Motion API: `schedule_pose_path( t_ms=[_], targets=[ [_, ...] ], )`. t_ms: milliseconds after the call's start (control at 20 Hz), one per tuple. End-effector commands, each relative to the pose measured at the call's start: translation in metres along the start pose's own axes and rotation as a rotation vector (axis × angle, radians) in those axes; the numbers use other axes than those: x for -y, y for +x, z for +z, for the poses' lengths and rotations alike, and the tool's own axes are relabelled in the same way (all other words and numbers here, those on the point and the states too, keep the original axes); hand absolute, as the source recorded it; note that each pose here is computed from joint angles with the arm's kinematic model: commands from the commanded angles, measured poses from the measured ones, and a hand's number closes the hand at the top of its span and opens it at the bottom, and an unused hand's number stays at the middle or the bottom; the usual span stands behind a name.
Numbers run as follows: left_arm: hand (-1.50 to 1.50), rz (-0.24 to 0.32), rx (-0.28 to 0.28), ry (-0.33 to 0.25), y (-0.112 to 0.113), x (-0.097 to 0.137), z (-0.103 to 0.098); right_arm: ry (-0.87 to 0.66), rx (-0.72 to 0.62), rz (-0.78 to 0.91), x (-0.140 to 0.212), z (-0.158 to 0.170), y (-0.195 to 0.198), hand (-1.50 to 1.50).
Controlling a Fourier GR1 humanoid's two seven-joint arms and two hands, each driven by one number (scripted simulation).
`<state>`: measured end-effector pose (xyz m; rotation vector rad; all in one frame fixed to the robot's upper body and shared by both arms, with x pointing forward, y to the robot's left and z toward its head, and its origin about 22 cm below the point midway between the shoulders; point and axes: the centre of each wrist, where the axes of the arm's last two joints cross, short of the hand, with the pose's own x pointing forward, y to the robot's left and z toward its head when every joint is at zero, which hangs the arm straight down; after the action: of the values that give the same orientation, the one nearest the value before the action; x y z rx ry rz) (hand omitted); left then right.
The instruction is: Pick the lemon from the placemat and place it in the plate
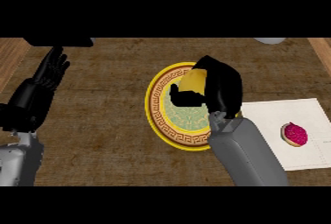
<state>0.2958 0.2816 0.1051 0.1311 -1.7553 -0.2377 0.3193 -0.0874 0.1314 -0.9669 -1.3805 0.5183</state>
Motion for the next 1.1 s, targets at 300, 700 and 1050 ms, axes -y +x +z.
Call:
schedule_pose_path(
  t_ms=[300,700,1050],
  targets=[
    [0.0,0.006,-0.014,-0.022,0.004,0.008,-0.013,0.039,-0.125,-0.051,-0.065,-0.035,-0.01,1.5],
    [0.0,-0.001,0.018,-0.036,0.0,0.001,-0.013,0.061,-0.097,-0.202,-0.087,-0.061,-0.017,-1.5],
    [0.0,-0.006,0.014,-0.022,0.003,0.015,-0.01,-0.13,-0.049,-0.424,-0.07,-0.073,-0.006,-1.5]
  ],
)
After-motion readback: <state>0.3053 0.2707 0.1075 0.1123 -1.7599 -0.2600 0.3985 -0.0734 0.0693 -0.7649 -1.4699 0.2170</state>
